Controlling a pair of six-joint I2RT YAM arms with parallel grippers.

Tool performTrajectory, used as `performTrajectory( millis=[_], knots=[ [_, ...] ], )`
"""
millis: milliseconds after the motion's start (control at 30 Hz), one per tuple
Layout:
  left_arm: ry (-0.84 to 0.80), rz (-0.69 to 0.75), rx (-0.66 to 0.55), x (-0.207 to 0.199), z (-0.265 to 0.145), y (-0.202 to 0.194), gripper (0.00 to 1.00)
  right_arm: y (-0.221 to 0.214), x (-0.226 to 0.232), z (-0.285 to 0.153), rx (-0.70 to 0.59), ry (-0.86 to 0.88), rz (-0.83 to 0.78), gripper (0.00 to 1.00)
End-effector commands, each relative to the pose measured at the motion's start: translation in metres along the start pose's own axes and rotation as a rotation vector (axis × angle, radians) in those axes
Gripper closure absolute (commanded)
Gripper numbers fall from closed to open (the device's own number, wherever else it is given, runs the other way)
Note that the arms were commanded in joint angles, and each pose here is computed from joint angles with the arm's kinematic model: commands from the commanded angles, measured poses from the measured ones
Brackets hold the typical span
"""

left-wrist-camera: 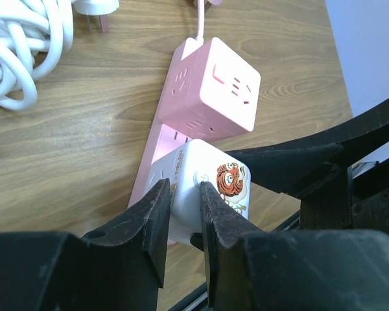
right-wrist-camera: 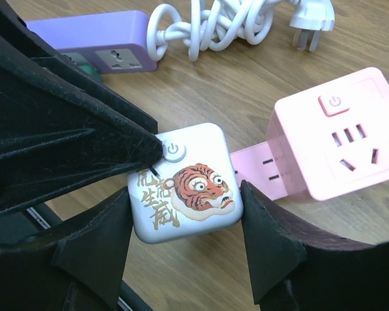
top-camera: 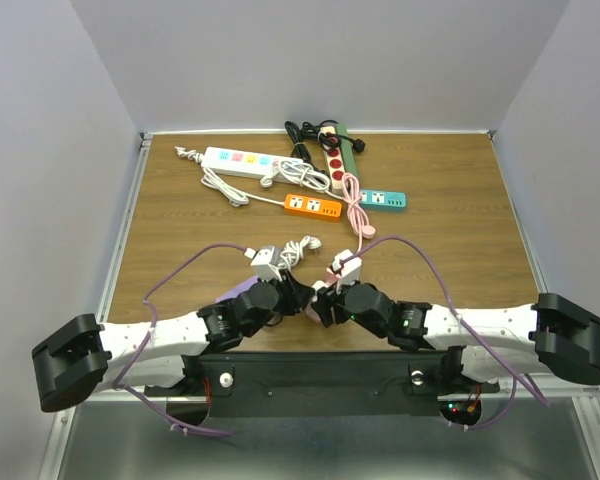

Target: Insert the plug

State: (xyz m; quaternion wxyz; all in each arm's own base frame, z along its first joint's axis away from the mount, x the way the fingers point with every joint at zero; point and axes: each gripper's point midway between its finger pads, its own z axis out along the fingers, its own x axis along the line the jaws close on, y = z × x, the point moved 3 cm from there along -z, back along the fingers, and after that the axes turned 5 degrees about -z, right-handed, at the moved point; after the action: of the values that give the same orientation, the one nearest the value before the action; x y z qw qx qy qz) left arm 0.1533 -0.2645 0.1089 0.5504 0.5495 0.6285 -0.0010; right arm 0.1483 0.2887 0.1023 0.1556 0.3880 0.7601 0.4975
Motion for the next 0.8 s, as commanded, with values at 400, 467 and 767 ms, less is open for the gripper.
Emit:
performTrajectory(
  millis=[400, 467, 767],
  knots=[
    [-0.068, 0.029, 0.548, 0.008, -0.06, -0.118, 0.88, -0.11, 0.035, -0.031, 0.457, 0.126, 0.057, 0.99],
    [-0.039, 0.028, 0.561, 0.014, -0.058, -0.123, 0.89, -0.105, 0.035, -0.029, 0.455, 0.108, 0.033, 0.99],
    [0.073, -0.045, 0.598, 0.044, -0.066, -0.135, 0.96, -0.102, 0.042, -0.012, 0.505, 0.095, -0.06, 0.99]
  ],
)
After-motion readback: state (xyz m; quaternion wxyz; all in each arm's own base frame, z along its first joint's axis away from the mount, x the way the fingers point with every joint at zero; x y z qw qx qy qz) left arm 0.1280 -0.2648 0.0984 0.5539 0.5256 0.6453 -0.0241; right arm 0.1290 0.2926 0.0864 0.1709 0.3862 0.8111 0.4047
